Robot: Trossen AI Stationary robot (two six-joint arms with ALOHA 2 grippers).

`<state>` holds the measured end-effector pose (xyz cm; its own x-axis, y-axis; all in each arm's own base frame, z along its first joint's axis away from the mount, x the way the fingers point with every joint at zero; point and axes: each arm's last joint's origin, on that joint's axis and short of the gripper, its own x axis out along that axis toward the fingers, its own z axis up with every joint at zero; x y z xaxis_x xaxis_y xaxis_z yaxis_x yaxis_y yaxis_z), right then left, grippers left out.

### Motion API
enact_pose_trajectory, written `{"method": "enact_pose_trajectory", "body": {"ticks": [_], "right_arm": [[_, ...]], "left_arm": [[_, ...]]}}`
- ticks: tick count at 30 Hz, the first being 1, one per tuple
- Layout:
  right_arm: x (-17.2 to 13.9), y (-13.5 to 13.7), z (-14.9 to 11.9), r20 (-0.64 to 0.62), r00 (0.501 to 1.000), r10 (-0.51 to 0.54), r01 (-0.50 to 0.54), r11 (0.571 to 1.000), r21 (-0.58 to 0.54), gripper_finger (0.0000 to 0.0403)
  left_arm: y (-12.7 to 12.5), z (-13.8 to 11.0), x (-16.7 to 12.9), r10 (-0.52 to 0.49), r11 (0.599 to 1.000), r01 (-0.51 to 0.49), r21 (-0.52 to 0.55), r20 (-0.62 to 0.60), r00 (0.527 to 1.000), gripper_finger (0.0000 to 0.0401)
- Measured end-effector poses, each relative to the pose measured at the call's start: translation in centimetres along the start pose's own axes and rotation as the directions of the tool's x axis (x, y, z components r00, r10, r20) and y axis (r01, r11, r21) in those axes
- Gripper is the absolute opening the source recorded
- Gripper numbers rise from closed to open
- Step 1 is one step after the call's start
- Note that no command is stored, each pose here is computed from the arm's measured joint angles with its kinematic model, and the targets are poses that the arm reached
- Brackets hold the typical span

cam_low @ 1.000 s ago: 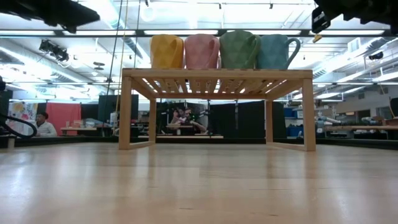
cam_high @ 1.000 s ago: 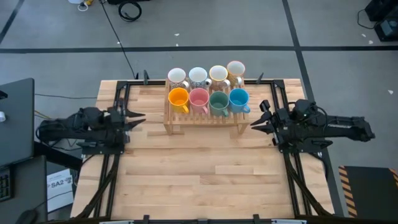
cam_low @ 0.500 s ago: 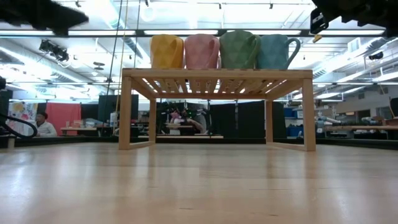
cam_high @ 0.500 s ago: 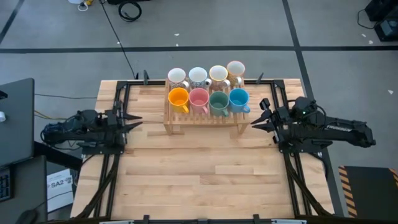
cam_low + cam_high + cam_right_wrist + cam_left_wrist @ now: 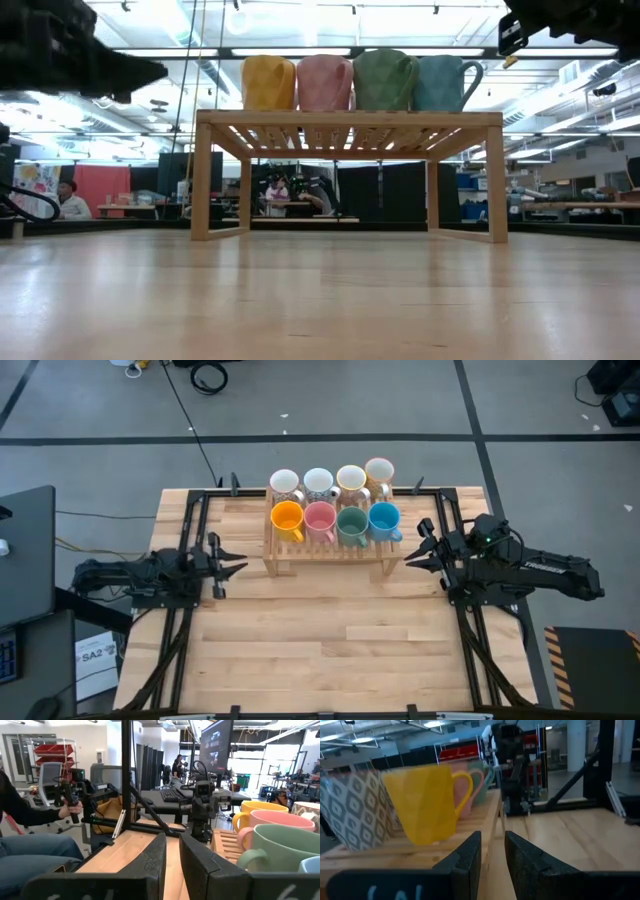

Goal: Place coffee mugs
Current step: Return to Home Position

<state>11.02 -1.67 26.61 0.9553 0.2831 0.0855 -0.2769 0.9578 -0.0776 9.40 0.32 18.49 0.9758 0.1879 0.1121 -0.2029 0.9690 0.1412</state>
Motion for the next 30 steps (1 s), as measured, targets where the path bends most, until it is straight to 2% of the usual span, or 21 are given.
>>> {"method": "enact_pose_trajectory", "body": {"ticks": [2, 14, 19, 26, 30], "right_arm": [[0.0, 0.0, 0.0, 0.0, 1.0, 0.0, 0.0, 1.0, 0.0, 0.0059], [0.0, 0.0, -0.2, -0.003, 1.0, 0.0, 0.0, 1.0, 0.006, 0.0059], [0.0, 0.2, -1.8, 0.048, 0.999, 0.021, -0.022, 1.0, 0.015, 0.0059], [-0.5, 0.9, -4.6, 0.173, 0.972, 0.159, -0.159, 0.987, -0.011, 0.0059], [-0.7, 1.0, -6.2, 0.176, 0.974, 0.143, -0.146, 0.989, 0.005, 0.0059]], "left_arm": [[-0.2, -0.8, 0.1, -0.002, 1.0, 0.002, 0.001, -0.008, 1.0, 0.0094], [-0.2, -1.0, 0.1, -0.003, 1.0, 0.003, -0.002, -0.021, 1.0, 0.0094], [-0.2, -1.1, 0.1, -0.005, 1.0, 0.004, -0.018, -0.034, 0.999, 0.0094], [-0.2, -1.1, 0.1, -0.001, 1.0, 0.0, -0.02, -0.034, 0.999, 0.0094], [-0.2, -1.2, 0.1, 0.002, 1.0, -0.003, -0.027, -0.035, 0.999, 0.0094]]}}
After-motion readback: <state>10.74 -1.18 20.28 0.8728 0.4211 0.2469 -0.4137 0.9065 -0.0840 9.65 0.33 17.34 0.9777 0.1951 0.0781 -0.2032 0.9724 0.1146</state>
